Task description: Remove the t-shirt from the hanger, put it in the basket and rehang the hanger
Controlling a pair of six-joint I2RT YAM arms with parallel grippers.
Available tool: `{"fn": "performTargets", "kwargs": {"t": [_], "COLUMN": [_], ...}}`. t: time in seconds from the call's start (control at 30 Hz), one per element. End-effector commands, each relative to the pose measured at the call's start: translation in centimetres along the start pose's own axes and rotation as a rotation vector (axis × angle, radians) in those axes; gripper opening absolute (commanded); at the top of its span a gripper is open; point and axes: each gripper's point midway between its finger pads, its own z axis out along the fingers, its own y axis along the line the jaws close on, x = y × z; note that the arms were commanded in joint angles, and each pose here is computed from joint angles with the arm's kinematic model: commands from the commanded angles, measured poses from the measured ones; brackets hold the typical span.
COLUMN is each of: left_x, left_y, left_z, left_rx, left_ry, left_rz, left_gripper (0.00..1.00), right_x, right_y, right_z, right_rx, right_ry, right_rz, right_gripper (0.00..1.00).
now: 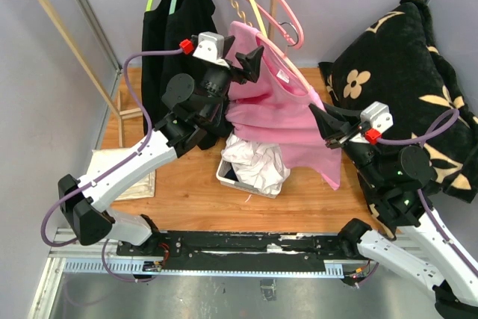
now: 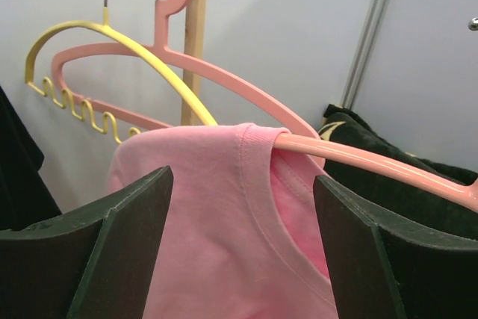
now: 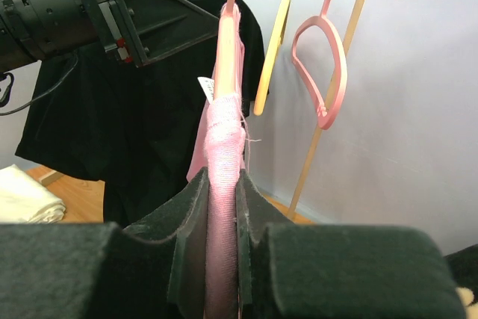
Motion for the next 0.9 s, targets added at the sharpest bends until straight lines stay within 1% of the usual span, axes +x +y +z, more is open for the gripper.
{"fn": "performTargets", "kwargs": {"t": [0.0, 0.17, 0.23, 0.3, 0.33, 0.37, 0.47, 0.5, 0.6, 0.73, 0.87], "left_x": [0.1, 1.1, 1.3, 1.5, 1.5, 1.4, 0.9, 0.7, 0.1, -1.0, -1.5], "left_y": [-0.7, -0.3, 0.0, 0.2, 0.2, 0.2, -0.3, -0.6, -1.8, -5.5, -8.8], "left_z": [0.9, 1.3, 1.4, 1.5, 1.5, 1.5, 1.5, 1.5, 1.2, -0.1, -2.1], "left_rx": [0.032, 0.027, 0.020, 0.019, 0.020, 0.024, 0.058, 0.075, 0.147, 0.370, 0.572], "left_ry": [-0.017, 0.000, 0.003, 0.005, 0.005, 0.001, -0.013, -0.017, -0.027, -0.024, 0.019], "left_rz": [-0.013, -0.015, -0.015, -0.017, -0.018, -0.019, -0.022, -0.022, -0.017, 0.002, -0.040], "left_gripper": [0.78, 0.61, 0.57, 0.51, 0.46, 0.38, 0.05, 0.01, 0.01, 0.01, 0.01], "right_x": [-3.7, -3.8, -3.9, -3.9, -3.8, -3.8, -3.6, -3.6, -3.3, -2.4, -1.6], "right_y": [-0.3, -0.3, -0.3, -0.3, -0.2, -0.2, -0.3, -0.3, -0.4, -0.4, -0.6], "right_z": [-0.6, -0.9, -1.0, -1.1, -1.1, -1.1, -1.1, -1.1, -0.9, -0.1, 0.7], "right_rx": [0.007, 0.005, 0.003, 0.000, -0.002, -0.002, 0.002, 0.005, 0.010, 0.023, 0.048], "right_ry": [-0.124, -0.127, -0.128, -0.128, -0.125, -0.123, -0.120, -0.118, -0.112, -0.103, -0.109], "right_rz": [-0.014, -0.009, -0.009, -0.007, -0.006, -0.006, -0.005, -0.006, -0.011, -0.015, -0.013], "right_gripper": [0.01, 0.01, 0.01, 0.01, 0.01, 0.01, 0.01, 0.01, 0.01, 0.01, 0.01]}}
